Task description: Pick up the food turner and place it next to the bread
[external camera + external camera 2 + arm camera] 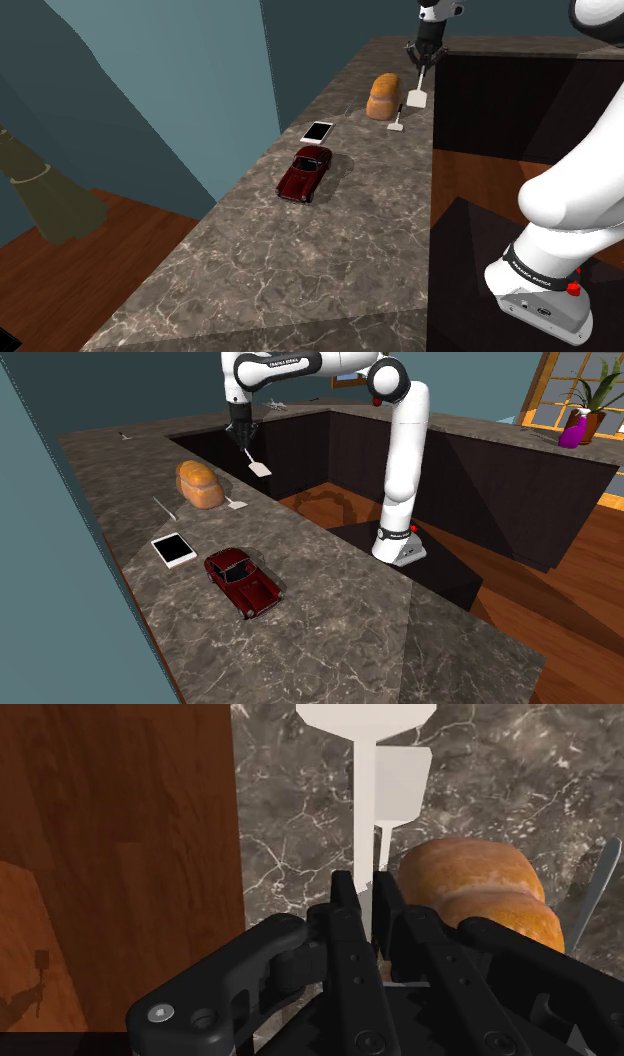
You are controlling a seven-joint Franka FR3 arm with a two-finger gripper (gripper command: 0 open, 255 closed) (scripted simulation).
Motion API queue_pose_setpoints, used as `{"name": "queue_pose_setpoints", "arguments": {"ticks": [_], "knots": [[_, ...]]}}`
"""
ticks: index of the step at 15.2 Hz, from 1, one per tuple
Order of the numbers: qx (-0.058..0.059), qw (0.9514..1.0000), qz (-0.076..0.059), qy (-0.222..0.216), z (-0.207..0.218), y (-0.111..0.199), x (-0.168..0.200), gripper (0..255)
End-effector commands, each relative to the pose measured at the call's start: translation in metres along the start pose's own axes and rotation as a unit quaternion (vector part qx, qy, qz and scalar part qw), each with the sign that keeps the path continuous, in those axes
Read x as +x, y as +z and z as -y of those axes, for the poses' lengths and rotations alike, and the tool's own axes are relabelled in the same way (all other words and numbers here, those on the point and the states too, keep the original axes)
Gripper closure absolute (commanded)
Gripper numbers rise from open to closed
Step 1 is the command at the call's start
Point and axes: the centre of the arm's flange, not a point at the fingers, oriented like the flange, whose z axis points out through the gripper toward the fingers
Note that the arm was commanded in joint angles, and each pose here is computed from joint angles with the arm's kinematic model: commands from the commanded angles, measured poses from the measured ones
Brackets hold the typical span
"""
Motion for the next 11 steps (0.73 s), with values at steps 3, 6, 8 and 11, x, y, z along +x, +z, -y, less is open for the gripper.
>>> {"name": "queue_pose_setpoints", "arguments": {"ticks": [3,6,8,11], "knots": [[0.000,1.0000,0.000,0.000,-0.012,0.002,0.053,255],[0.000,1.0000,0.000,0.000,-0.013,0.013,0.053,255],[0.000,1.0000,0.000,0.000,-0.013,0.024,0.053,255],[0.000,1.0000,0.000,0.000,-0.013,0.039,0.052,255]]}}
